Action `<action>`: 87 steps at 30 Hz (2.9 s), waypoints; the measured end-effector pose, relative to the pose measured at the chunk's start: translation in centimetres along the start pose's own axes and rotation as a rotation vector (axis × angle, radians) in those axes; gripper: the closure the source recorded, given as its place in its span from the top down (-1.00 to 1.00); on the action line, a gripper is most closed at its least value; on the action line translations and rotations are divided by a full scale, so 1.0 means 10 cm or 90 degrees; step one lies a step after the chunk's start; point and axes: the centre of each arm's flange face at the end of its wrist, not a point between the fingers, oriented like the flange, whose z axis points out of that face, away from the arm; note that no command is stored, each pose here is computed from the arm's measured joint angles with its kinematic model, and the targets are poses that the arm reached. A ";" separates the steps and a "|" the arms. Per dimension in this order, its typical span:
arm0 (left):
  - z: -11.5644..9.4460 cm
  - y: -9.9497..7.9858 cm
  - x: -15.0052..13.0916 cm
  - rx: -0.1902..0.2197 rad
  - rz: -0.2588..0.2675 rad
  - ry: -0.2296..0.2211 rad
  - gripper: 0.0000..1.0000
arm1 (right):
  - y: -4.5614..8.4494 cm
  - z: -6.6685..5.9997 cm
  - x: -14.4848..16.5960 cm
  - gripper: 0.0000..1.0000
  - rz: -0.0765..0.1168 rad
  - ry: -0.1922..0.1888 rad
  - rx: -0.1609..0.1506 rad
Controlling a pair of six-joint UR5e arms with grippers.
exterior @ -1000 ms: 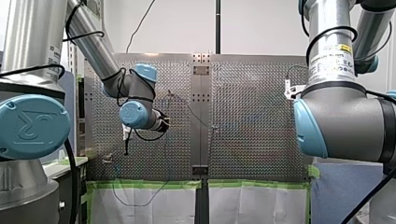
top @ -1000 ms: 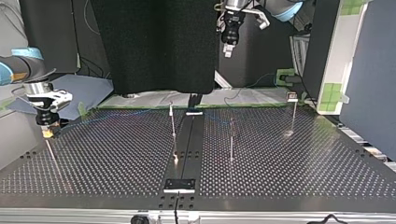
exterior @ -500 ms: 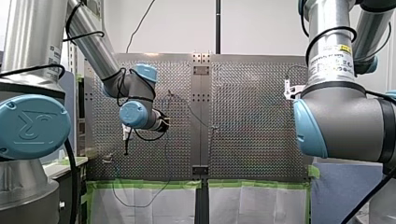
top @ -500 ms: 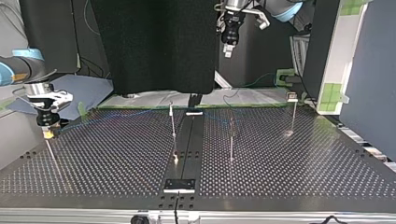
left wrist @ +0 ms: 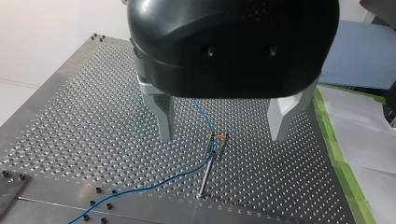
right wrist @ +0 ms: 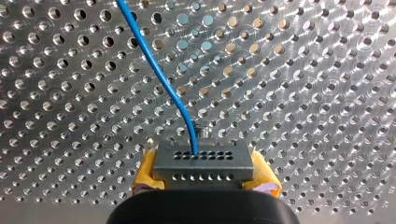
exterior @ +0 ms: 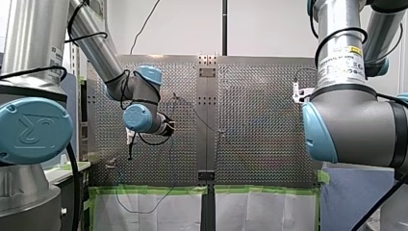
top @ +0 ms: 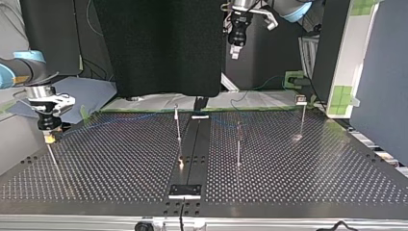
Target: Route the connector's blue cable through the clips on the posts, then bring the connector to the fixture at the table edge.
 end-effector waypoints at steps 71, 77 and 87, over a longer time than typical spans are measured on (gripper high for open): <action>0.00 0.00 0.00 0.000 0.001 0.000 1.00 | 0.06 -0.01 -0.01 1.00 -0.010 -0.013 -0.072; 0.00 0.00 0.00 0.000 0.001 0.000 1.00 | 0.11 -0.02 -0.01 1.00 -0.007 -0.016 -0.095; 0.00 0.00 0.00 0.000 0.001 0.000 1.00 | 0.21 -0.06 -0.04 1.00 -0.004 -0.033 -0.146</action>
